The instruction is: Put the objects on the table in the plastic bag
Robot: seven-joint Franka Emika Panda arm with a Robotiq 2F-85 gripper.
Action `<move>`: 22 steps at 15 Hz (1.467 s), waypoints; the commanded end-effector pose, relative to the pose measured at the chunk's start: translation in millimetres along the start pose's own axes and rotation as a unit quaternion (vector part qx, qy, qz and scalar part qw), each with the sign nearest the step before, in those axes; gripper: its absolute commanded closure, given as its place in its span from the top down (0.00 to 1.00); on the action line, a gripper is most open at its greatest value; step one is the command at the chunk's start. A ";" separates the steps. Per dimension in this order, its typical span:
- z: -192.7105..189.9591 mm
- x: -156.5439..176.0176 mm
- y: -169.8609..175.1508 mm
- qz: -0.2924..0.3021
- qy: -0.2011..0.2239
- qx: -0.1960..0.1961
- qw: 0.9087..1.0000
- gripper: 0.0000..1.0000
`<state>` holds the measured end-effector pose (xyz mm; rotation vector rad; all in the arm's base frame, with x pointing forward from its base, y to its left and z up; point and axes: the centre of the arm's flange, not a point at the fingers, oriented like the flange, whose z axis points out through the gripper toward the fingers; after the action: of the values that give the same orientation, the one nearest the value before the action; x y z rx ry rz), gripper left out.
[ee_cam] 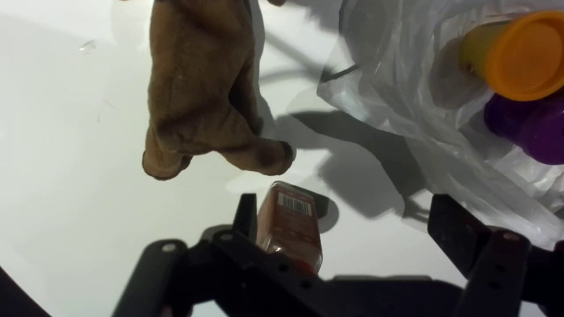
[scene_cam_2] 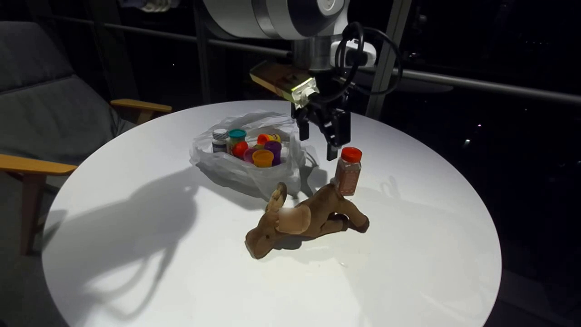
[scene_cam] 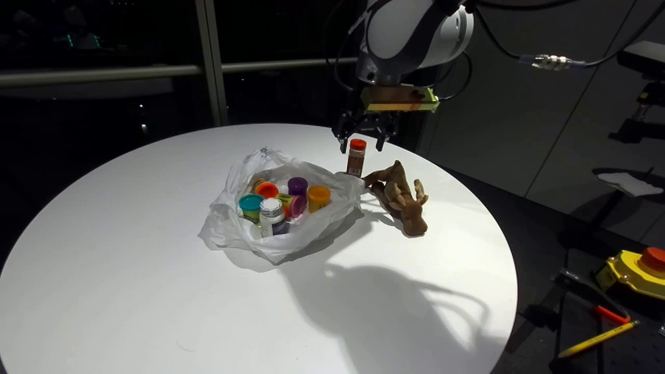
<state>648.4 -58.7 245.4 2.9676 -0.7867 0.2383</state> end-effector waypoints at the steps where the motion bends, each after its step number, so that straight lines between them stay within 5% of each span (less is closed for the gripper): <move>1: -4.9 21.9 -6.4 0.032 0.014 -0.008 0.999 1.00; 15: 23.3 64.8 6.9 0.096 0.029 -0.025 0.995 1.00; 16: 24.1 66.4 10.6 0.099 0.029 -0.028 0.994 0.93; 17: 24.7 68.1 13.8 0.102 0.029 -0.030 0.994 0.76; 19: 25.4 68.7 18.7 0.106 0.025 -0.032 0.994 0.68; 22: 25.6 65.2 19.1 0.103 0.012 -0.031 0.994 0.43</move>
<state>690.0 -109.7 226.0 2.8185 -1.0582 0.2715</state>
